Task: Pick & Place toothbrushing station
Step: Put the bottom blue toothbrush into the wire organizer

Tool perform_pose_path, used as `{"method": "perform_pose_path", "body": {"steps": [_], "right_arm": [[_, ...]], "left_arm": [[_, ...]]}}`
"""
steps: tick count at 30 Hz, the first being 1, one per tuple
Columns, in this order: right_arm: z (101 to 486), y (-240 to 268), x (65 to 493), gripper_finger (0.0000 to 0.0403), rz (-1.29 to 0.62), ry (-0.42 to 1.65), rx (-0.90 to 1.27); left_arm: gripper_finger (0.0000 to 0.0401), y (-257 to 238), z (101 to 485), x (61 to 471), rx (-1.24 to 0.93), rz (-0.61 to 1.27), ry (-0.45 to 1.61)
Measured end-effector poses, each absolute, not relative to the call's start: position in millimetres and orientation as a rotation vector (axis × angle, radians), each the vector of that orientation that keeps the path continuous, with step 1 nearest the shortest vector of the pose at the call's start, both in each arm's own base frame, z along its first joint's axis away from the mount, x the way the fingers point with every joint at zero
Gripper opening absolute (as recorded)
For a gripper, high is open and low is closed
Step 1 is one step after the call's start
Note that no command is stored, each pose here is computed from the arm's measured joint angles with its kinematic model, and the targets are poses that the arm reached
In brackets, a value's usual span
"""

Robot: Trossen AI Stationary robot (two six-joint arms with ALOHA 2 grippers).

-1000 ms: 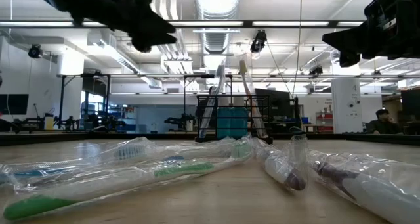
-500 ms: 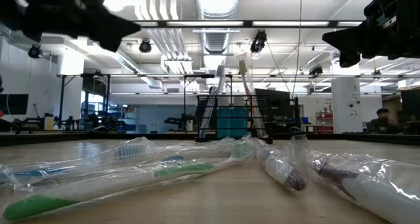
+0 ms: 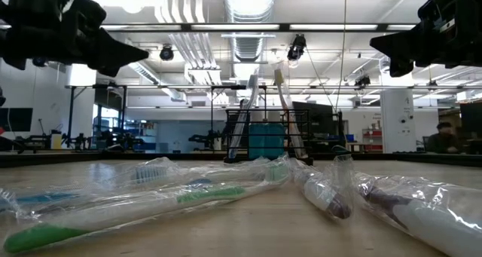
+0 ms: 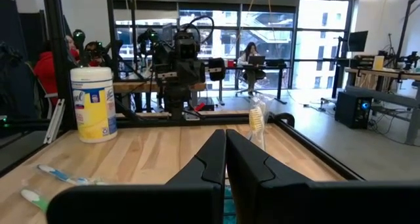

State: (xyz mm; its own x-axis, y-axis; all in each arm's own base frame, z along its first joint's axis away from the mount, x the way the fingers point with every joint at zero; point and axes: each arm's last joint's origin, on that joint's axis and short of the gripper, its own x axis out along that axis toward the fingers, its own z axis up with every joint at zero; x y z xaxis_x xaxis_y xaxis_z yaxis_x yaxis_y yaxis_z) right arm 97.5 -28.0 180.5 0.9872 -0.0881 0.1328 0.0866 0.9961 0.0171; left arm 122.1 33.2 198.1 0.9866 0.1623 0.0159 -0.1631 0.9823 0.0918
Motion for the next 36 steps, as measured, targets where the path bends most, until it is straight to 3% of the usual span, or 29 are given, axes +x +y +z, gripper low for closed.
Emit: {"method": "perform_pose_path", "body": {"steps": [27, 36], "right_arm": [[180, -28, 98, 0.0008, -0.088, -0.132, 0.013], [180, -28, 98, 0.0008, -0.088, -0.132, 0.012]], "left_arm": [[0.0003, 29, 170, 117, 0.074, 0.039, 0.042], [0.0002, 23, 229, 131, 0.044, 0.048, 0.138]]}}
